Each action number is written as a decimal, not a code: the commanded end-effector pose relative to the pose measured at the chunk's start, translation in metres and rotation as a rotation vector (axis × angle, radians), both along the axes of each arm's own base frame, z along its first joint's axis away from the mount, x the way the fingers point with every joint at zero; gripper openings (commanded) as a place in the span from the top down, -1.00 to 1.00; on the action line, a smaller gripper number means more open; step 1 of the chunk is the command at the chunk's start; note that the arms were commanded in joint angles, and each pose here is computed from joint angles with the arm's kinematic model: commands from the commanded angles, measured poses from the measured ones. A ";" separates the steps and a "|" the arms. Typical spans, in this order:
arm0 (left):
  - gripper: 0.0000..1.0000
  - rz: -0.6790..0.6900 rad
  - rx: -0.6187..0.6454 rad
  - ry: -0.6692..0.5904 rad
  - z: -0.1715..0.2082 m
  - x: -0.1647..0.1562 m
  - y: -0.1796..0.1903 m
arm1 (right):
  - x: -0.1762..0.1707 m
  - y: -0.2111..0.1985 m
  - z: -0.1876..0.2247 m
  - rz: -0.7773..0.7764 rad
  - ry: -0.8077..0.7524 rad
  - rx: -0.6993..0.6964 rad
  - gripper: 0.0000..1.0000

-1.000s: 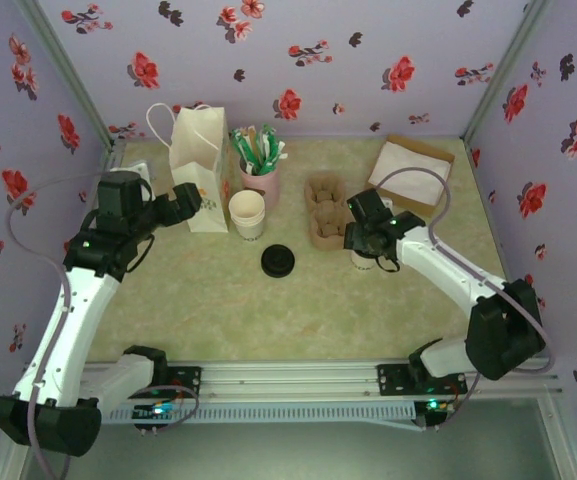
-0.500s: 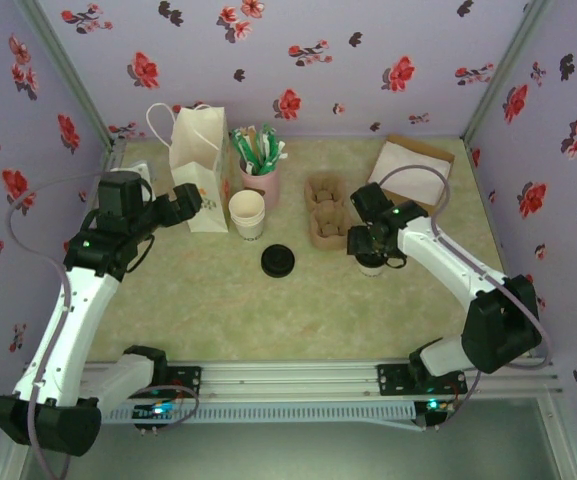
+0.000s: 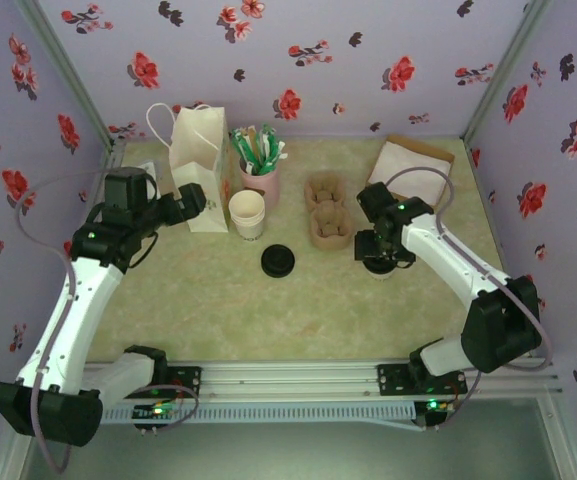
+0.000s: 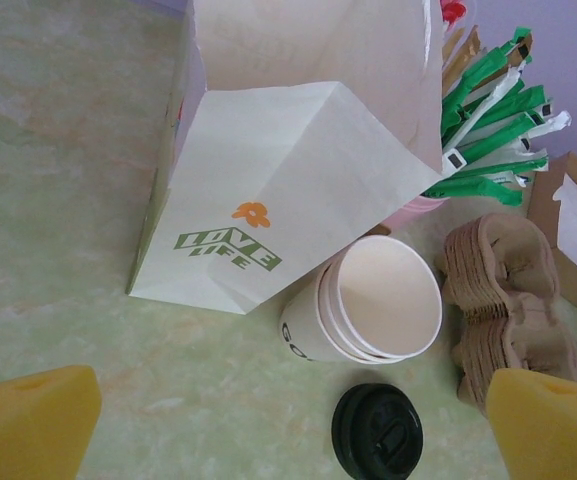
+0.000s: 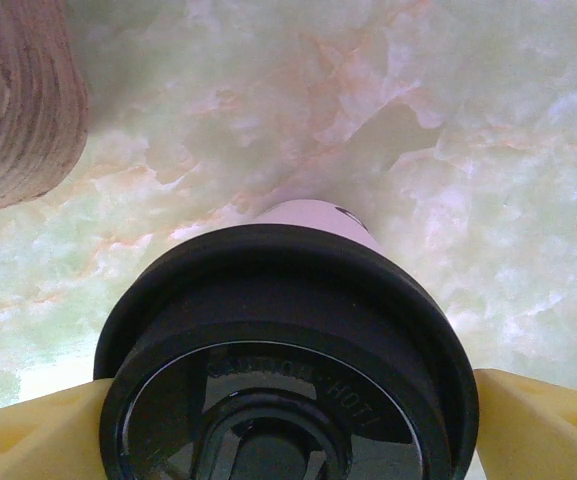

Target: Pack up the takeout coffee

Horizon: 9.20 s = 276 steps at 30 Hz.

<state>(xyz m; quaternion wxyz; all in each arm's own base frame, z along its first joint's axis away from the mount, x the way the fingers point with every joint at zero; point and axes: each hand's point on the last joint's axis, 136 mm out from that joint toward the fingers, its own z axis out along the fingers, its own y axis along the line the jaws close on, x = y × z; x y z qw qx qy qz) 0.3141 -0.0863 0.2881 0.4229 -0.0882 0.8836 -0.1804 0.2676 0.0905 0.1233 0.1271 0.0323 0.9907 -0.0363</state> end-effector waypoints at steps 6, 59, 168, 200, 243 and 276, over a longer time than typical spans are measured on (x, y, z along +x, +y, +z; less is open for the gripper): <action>-0.99 -0.008 -0.017 0.000 0.009 0.001 -0.003 | -0.004 -0.007 0.018 -0.004 -0.031 0.023 -0.76; -0.60 -0.798 0.079 0.475 -0.112 -0.073 -0.357 | 0.005 -0.056 0.033 -0.372 -0.294 0.326 -0.05; -0.20 -0.714 -0.638 0.610 -0.161 -0.054 -0.424 | -0.024 -0.052 -0.044 -0.500 -0.168 0.372 0.03; -0.27 -0.729 -0.552 0.668 -0.188 -0.062 -0.426 | -0.038 -0.051 -0.060 -0.563 -0.153 0.408 0.04; -0.09 -0.724 -0.091 0.689 -0.251 -0.073 -0.373 | -0.061 -0.057 -0.085 -0.590 -0.114 0.373 0.06; -0.61 -0.762 -0.202 0.317 -0.057 -0.012 -0.360 | -0.043 -0.060 -0.035 -0.513 -0.190 0.347 -0.07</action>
